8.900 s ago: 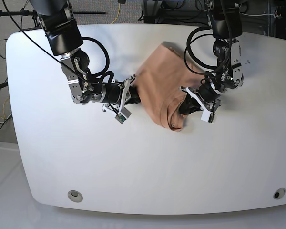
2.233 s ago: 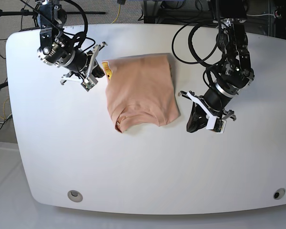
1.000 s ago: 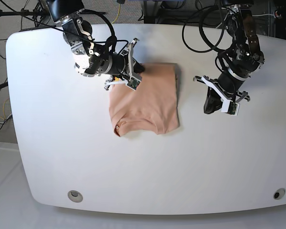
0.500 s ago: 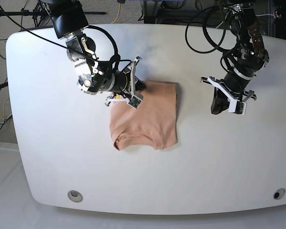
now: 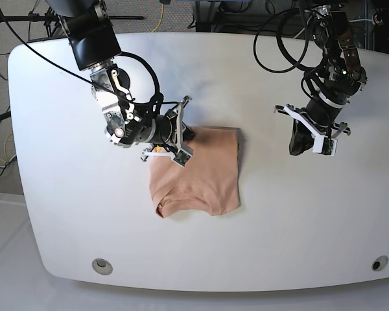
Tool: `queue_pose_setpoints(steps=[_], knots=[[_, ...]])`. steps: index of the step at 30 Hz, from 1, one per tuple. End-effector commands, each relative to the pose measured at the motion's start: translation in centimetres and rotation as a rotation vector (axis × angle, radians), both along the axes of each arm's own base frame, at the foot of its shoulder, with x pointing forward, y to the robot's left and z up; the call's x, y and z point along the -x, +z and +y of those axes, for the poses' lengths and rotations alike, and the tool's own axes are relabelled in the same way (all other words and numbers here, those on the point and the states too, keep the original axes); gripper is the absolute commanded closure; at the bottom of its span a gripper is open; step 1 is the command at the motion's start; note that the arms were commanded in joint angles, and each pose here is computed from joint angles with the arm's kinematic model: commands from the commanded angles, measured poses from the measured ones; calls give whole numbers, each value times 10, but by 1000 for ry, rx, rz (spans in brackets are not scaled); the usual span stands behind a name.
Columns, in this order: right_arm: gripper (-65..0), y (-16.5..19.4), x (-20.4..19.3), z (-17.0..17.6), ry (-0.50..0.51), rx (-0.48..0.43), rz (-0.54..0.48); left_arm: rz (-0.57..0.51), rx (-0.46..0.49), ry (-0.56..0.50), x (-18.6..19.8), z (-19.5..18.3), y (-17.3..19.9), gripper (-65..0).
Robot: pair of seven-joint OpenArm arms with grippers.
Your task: Fold the T-shirt properly
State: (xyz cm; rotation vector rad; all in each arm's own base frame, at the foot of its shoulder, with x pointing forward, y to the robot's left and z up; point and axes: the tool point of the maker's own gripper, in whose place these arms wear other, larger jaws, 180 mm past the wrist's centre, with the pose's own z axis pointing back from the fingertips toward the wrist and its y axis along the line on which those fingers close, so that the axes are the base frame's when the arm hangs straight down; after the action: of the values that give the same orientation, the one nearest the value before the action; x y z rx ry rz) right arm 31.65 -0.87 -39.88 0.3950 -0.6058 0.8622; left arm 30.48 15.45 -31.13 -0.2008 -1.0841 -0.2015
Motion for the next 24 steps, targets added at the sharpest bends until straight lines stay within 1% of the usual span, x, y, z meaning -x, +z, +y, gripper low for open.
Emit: queue_pose_setpoints(steps=[1, 7, 16, 20, 23, 24], knots=[[0, 15, -18, 8, -4, -41, -39, -57, 10, -6, -5, -2, 15, 0], [0, 13, -34, 15, -24, -74, -28, -57, 10, -6, -5, -2, 15, 0], [0, 16, -37, 18, -29, -96, -37, -63, 1, 26, -5, 11, 17, 0], [0, 28, -37, 18, -21, -101, -75, -66, -6, 51, -4, 21, 19, 0], [0, 34, -35, -2, -43, -66, -97, -69, -29, 53, -5, 28, 21, 0], [0, 43, -37, -9, -57, -63, -120, -69, -41, 50, -5, 31, 21, 0]])
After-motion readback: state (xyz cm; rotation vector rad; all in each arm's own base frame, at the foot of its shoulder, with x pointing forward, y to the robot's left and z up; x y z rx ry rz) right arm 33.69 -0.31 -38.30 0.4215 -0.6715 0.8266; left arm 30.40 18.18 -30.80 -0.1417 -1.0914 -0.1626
